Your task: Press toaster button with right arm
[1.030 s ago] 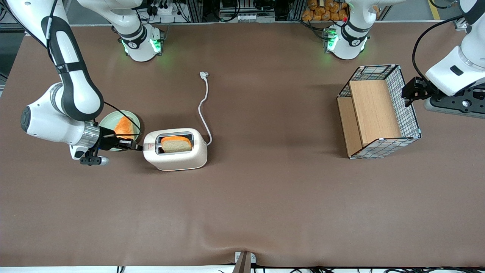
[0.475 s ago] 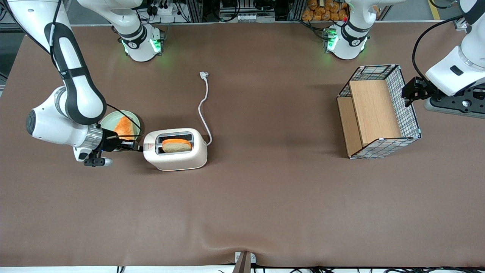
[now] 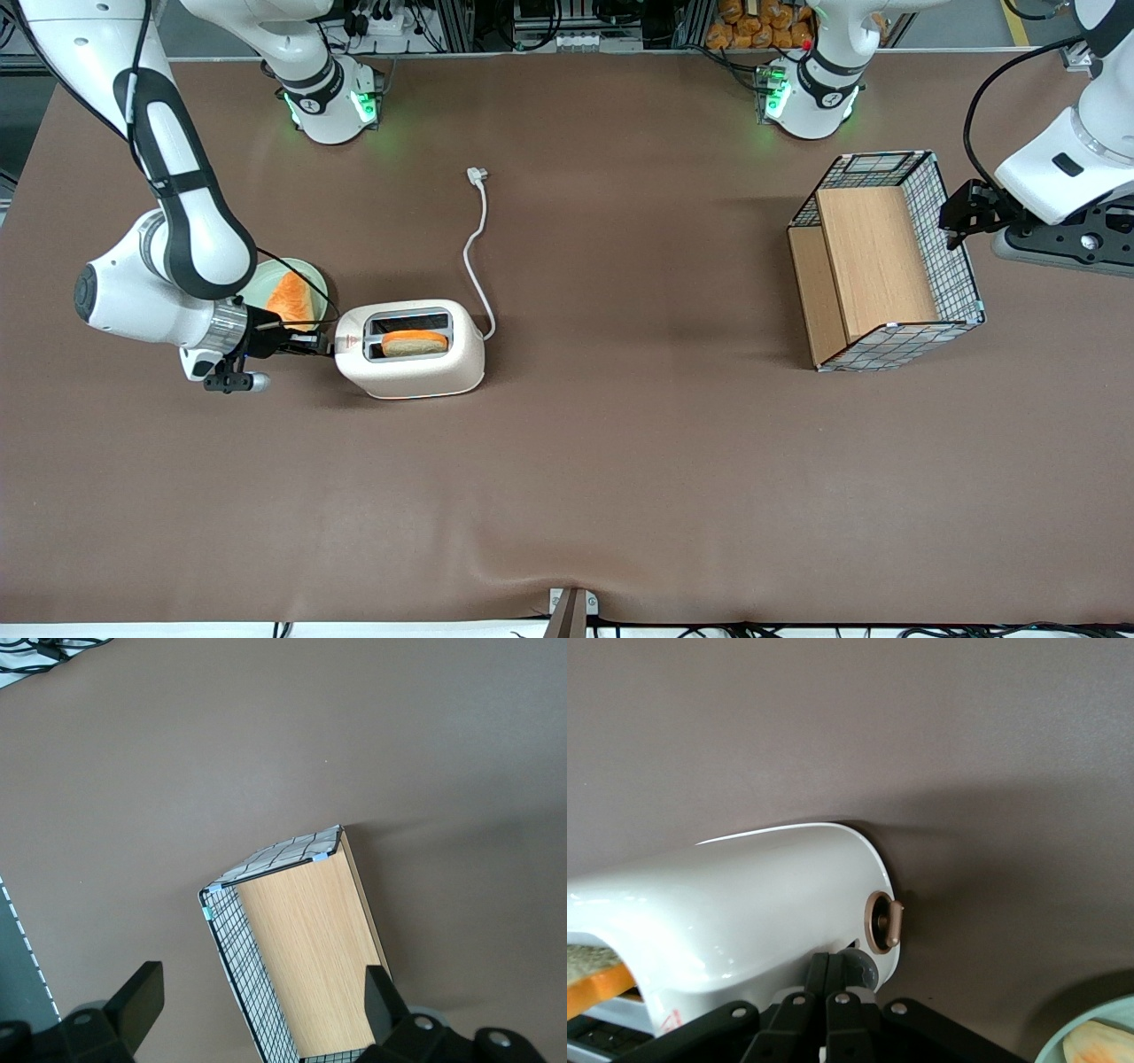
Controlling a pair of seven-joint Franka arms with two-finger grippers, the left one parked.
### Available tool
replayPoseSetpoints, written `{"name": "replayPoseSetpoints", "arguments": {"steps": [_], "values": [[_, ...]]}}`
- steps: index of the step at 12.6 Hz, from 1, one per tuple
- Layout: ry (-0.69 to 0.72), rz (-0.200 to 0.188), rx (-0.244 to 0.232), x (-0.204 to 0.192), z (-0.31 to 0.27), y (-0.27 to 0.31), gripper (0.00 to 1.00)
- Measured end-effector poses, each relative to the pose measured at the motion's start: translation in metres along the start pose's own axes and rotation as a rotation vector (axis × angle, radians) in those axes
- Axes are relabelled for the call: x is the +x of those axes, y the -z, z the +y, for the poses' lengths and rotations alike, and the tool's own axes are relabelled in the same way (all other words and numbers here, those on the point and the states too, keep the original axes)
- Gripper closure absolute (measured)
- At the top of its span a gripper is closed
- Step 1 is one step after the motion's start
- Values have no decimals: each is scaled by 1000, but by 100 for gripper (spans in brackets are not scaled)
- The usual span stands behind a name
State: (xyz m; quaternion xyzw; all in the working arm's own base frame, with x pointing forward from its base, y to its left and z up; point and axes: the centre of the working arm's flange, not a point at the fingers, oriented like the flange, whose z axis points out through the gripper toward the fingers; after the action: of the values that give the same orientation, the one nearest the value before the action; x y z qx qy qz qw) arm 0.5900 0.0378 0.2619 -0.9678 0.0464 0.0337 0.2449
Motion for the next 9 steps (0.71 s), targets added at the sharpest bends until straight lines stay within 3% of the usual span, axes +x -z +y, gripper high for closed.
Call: {"name": "replayPoseSetpoints", "arguments": {"steps": [9], "values": [[-6,2,0,1,3,-4,99]]}}
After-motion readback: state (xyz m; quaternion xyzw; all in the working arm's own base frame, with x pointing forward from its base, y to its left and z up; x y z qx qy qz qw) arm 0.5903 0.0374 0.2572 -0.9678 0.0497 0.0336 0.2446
